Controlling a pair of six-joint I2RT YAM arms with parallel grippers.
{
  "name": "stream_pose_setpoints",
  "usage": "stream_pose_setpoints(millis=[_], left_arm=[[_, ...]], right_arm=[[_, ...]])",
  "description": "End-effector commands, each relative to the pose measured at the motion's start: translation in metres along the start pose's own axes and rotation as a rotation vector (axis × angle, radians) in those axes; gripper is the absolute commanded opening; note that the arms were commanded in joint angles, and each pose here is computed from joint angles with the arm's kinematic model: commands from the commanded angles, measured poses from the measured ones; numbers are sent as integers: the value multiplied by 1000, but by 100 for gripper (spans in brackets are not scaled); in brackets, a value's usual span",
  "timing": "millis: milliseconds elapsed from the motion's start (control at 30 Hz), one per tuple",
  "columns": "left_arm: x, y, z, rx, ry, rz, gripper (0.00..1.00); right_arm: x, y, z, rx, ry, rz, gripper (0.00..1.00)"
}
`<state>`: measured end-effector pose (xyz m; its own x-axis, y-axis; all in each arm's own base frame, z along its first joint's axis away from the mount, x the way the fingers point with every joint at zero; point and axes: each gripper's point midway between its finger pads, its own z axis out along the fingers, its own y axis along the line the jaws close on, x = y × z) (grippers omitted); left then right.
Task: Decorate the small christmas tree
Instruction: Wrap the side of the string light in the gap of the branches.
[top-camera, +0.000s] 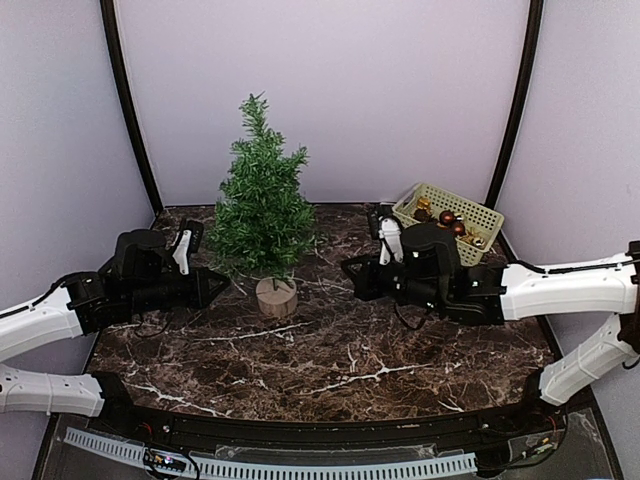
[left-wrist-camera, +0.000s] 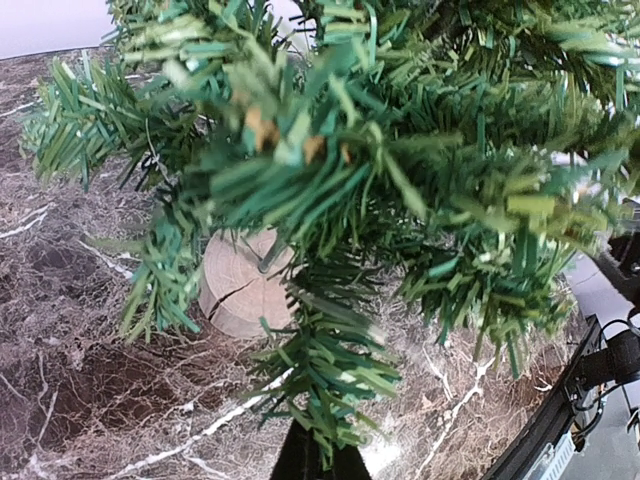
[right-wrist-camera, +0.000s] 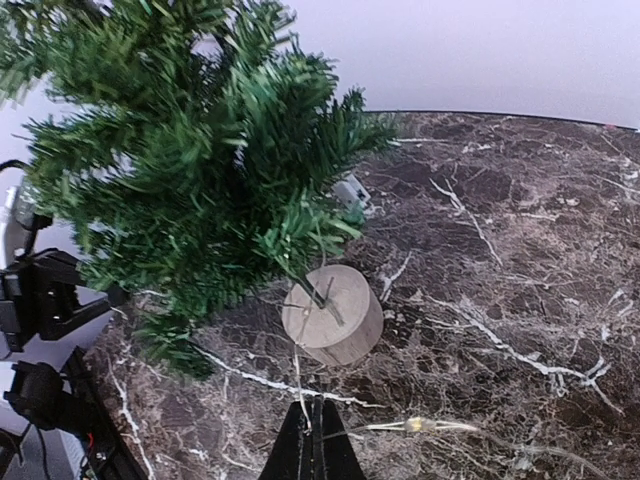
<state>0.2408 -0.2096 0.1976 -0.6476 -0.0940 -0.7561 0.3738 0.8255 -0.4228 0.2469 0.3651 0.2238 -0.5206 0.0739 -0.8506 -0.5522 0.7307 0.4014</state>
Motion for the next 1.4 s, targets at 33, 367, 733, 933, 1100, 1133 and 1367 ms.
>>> stream_pose_setpoints(millis=[33,367,733,933,1100,1133,1367], left_arm=[[0,5,-4,-14,-15,-4,0],[0,3,-3,-3,-18,-5,0],[0,4,-3,-1,-20,-8,0],[1,5,-4,-6,-19,-5,0],[0,5,-5,-7,-21,-6,0],[0,5,-5,-8,-21,-6,0],[2,6,-3,-8,-18,-8,0]], right_arm=[[-33,30,-39,-163,-98,55,0],[-24,60,-51,-268,-32,29,0],[-4,55,-39,-222,-36,100,0],[22,17,-20,-52,-21,89,0],[15,-4,-11,44,-61,57,0],[11,-7,-10,51,-76,56,0],[-31,-16,-9,94,-185,16,0]])
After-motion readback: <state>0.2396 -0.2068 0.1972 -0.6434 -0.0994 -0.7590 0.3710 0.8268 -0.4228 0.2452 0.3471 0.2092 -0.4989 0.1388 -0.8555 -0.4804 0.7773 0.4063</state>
